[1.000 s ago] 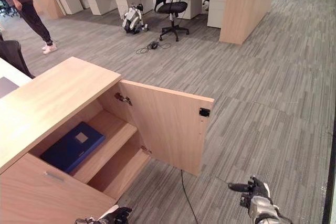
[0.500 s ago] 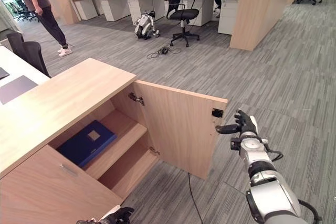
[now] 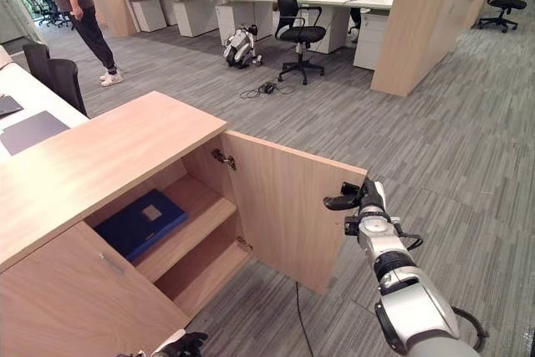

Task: Put the empty folder in the office cabinet

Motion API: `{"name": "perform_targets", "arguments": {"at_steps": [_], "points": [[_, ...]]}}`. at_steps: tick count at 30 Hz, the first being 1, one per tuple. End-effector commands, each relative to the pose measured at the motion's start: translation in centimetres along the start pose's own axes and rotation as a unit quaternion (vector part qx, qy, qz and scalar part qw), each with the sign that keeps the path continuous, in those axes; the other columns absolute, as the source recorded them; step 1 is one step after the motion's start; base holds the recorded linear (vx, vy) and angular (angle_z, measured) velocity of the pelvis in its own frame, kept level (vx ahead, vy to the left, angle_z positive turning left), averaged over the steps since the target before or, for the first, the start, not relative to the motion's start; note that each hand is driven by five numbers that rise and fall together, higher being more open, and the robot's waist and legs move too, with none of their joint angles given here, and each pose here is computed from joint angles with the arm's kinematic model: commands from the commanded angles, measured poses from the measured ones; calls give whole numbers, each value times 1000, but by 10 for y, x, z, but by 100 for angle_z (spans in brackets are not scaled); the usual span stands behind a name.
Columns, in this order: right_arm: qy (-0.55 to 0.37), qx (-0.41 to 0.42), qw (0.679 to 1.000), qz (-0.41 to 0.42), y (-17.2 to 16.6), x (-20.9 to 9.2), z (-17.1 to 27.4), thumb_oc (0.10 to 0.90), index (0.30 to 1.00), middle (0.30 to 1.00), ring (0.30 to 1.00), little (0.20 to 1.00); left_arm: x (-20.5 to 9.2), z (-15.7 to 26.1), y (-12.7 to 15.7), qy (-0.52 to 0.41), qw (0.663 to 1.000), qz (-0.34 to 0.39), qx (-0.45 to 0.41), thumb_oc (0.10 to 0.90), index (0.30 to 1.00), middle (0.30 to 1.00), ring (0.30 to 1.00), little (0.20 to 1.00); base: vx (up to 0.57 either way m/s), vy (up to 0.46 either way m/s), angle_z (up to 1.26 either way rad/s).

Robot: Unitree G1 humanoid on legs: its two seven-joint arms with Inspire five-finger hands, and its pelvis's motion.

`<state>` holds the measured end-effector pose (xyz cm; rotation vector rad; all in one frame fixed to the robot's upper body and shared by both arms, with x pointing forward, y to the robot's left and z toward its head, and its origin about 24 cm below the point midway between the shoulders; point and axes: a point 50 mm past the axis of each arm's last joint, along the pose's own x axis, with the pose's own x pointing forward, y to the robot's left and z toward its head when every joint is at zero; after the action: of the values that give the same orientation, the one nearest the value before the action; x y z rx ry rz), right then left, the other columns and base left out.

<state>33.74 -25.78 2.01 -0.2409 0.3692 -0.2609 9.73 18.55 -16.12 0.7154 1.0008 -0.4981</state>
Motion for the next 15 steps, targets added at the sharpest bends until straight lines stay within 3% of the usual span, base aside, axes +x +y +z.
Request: {"name": "perform_targets", "arguments": {"at_steps": [1, 5, 9, 10, 12, 15], "points": [[-218, 40, 967, 123, 53, -15, 95, 800, 900, 900, 900, 900, -9, -20, -38, 39, 996, -59, 50, 800, 900, 900, 900, 900, -26, -25, 24], [-231, 86, 955, 168, 48, -49, 50, 800, 900, 900, 900, 900, -7, -16, -28, 32, 998, -30, 35, 800, 900, 900, 900, 900, -49, -49, 29], [-227, 2, 939, 259, 39, -88, 15, 800, 900, 900, 900, 900, -9, -21, -22, 26, 998, -28, 50, 800, 900, 900, 900, 900, -55, -101, 73], [-232, -58, 916, 322, 41, -100, 14, 800, 900, 900, 900, 900, -12, -26, -22, 21, 997, -41, 70, 800, 900, 900, 900, 900, -33, -106, 76], [-252, -92, 879, 394, 48, -115, 25, 800, 900, 900, 900, 900, -17, -32, -26, 17, 994, -60, 85, 800, 900, 900, 900, 900, -71, -100, 74], [-285, -46, 853, 435, 70, -118, 49, 800, 900, 900, 900, 900, -19, -36, -17, 15, 994, -53, 94, 800, 900, 900, 900, 900, -237, -10, 75]]}}
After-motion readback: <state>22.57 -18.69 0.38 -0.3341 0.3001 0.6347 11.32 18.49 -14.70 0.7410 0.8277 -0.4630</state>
